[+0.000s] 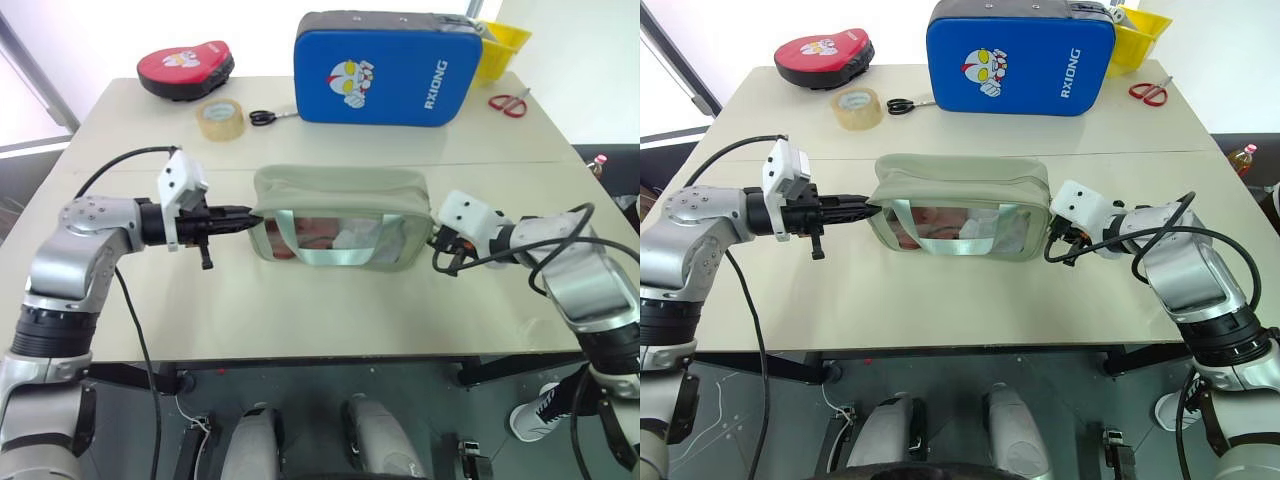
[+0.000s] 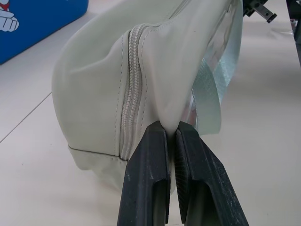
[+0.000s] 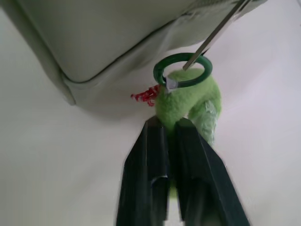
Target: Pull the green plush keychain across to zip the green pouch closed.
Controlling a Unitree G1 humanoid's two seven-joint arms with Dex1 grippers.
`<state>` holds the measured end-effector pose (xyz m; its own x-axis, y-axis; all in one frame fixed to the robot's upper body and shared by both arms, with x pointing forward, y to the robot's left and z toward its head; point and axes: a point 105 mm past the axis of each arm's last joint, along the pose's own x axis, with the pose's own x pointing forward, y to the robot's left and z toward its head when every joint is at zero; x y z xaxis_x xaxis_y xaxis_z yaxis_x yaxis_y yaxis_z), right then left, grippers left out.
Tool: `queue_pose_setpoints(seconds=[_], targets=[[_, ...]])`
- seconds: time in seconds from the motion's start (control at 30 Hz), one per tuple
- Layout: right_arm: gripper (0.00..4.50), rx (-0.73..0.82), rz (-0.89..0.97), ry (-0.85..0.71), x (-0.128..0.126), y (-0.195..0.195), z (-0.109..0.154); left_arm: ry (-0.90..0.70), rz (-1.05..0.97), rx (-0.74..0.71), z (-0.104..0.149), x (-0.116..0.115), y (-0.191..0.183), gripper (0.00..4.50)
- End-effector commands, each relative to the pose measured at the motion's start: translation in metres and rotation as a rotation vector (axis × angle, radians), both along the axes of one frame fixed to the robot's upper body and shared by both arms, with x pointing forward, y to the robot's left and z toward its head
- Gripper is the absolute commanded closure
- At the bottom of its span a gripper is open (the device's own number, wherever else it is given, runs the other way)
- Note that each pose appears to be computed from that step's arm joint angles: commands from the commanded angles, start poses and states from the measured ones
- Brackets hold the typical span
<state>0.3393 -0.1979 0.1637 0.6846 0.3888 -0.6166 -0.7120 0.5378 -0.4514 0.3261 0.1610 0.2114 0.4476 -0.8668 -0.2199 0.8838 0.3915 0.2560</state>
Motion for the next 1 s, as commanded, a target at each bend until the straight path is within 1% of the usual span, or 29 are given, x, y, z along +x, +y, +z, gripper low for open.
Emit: queue_pose_setpoints(seconds=[0.03, 0.07, 0.1, 0.17, 0.2, 0.23, 0.33, 0.43, 0.47, 0.53, 0.57, 0.7, 0.8, 0.9, 1.0], targets=[[2.42, 0.065, 0.016, -0.076, 0.001, -0.001, 0.033, -0.018, 0.020, 0.008, 0.004, -0.002, 0.006, 4.50], [1.86, 0.079, 0.014, -0.088, 0.001, -0.003, 0.039, -0.019, 0.019, 0.008, 0.005, -0.002, 0.006, 4.50], [1.42, 0.103, 0.010, -0.114, 0.002, -0.008, 0.049, -0.021, 0.016, 0.007, 0.005, -0.002, 0.005, 4.50], [0.30, 0.160, 0.036, -0.148, -0.003, -0.013, 0.068, -0.023, 0.004, 0.009, 0.006, -0.004, 0.004, 4.50], [0.05, 0.178, 0.050, -0.156, -0.005, -0.014, 0.073, -0.024, 0.000, 0.010, 0.006, -0.004, 0.004, 4.50], [0.05, 0.198, 0.077, -0.164, -0.010, -0.014, 0.080, -0.015, -0.011, 0.006, 0.007, -0.005, 0.003, 4.50], [0.00, 0.235, 0.165, -0.191, -0.023, -0.014, 0.093, 0.028, -0.063, -0.048, 0.016, -0.012, 0.003, 3.41], [0.00, 0.268, 0.233, -0.188, -0.030, -0.005, 0.095, 0.019, -0.071, -0.037, 0.025, -0.014, 0.010, 1.96], [0.00, 0.276, 0.256, -0.183, -0.031, -0.001, 0.094, 0.007, -0.063, -0.026, 0.028, -0.014, 0.015, 1.36], [0.00, 0.281, 0.290, -0.171, -0.035, 0.005, 0.091, -0.008, -0.049, -0.004, 0.032, -0.015, 0.023, 0.30], [0.00, 0.284, 0.305, -0.165, -0.037, 0.007, 0.089, -0.012, -0.042, 0.009, 0.035, -0.017, 0.029, 0.04], [0.00, 0.308, 0.367, -0.147, -0.051, 0.017, 0.087, -0.056, -0.020, 0.047, 0.040, -0.029, 0.044, 0.04], [0.00, 0.319, 0.412, -0.109, -0.065, 0.023, 0.078, -0.023, -0.026, 0.050, 0.034, -0.047, 0.048, 0.04], [0.00, 0.321, 0.421, -0.078, -0.073, 0.028, 0.067, 0.018, -0.044, 0.045, 0.022, -0.063, 0.044, 0.04], [0.00, 0.339, 0.426, -0.080, -0.079, 0.034, 0.059, 0.069, -0.013, 0.006, 0.011, -0.070, 0.040, 0.04]])
